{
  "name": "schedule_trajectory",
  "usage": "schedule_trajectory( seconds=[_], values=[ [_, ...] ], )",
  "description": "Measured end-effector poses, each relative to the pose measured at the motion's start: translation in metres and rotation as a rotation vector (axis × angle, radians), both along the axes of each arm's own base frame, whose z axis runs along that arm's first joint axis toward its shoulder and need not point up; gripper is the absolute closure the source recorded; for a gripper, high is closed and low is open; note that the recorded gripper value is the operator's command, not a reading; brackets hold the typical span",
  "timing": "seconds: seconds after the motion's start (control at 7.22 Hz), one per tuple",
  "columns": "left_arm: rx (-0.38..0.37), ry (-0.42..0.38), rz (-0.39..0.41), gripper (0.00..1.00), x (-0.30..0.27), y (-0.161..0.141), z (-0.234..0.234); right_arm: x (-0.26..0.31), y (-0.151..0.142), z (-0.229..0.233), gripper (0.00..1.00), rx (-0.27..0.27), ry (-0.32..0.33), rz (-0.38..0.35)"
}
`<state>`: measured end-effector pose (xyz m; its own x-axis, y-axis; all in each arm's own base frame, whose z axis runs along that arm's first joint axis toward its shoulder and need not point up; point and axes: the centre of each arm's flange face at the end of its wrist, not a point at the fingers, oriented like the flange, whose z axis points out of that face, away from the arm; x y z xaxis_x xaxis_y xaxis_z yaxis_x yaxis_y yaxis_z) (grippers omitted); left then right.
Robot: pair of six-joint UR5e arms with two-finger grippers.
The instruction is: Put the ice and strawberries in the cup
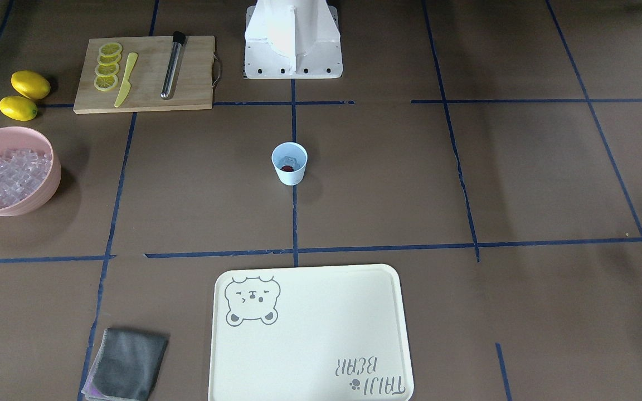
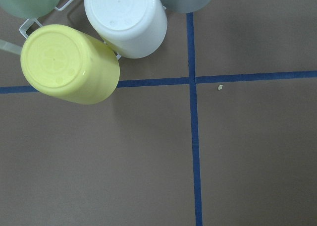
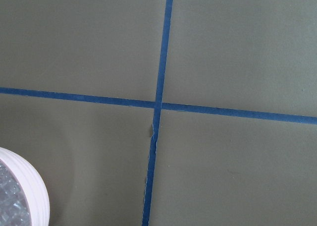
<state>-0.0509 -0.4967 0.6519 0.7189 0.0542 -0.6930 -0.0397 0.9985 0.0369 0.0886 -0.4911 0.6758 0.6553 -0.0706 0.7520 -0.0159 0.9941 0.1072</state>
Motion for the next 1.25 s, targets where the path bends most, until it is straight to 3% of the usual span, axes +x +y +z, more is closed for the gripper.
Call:
schedule_trajectory(
  seconds=[0.28, 1.25],
  values=[
    [0.0, 0.0, 0.0, 0.0, 0.0, 0.0, 0.0001, 0.0006, -0.001, -0.0016, 0.0, -0.035, -0.003, 0.036],
    [-0.001, 0.0, 0.0, 0.0, 0.0, 0.0007, 0.0003, 0.0039, -0.0025, -0.0002, 0.0, -0.04, 0.04, 0.046]
  ],
)
